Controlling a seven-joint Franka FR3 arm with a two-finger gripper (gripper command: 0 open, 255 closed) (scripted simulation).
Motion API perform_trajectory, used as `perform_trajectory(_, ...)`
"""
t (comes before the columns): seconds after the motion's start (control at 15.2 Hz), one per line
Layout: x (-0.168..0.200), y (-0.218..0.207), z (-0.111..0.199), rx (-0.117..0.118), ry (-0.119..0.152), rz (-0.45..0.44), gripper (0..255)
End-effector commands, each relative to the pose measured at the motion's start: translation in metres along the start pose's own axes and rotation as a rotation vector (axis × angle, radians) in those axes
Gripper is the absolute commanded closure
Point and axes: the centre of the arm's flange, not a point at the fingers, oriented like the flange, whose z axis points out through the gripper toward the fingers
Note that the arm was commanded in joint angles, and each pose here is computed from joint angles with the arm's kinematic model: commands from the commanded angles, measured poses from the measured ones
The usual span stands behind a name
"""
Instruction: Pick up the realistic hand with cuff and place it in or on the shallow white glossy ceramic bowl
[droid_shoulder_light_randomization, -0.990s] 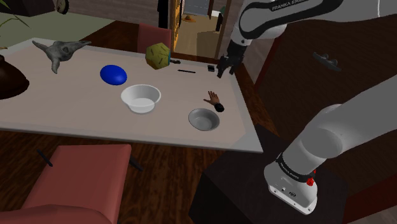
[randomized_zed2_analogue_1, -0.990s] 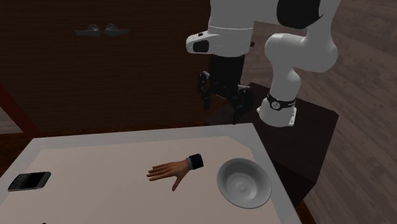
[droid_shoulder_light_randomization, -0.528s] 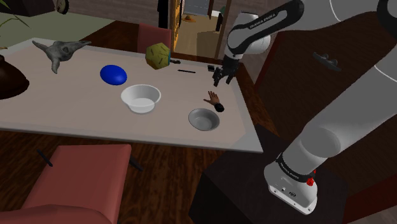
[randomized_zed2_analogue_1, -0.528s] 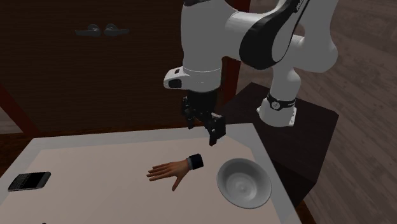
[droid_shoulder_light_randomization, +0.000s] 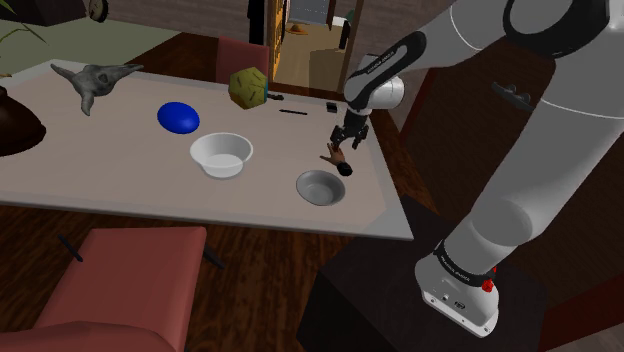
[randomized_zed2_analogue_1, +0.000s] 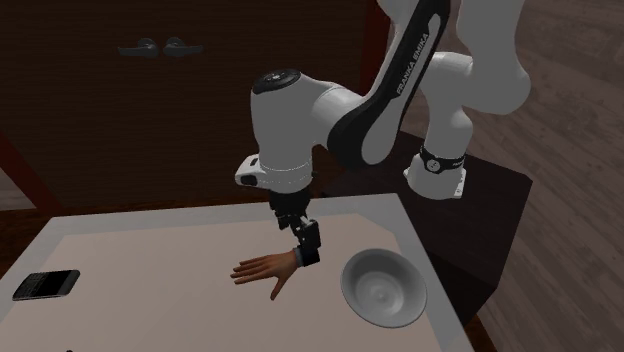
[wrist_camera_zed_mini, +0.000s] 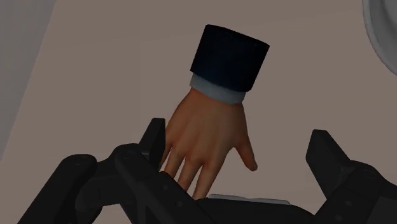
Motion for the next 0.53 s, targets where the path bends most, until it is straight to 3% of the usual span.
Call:
perform_trajectory(0.0, 0.009, 0.010, 0.021, 0.000, -0.012, 0.029, 0)
perform_trajectory(0.46, 0.013, 0.016, 0.060, 0.000, -0.018, 0.044, 0)
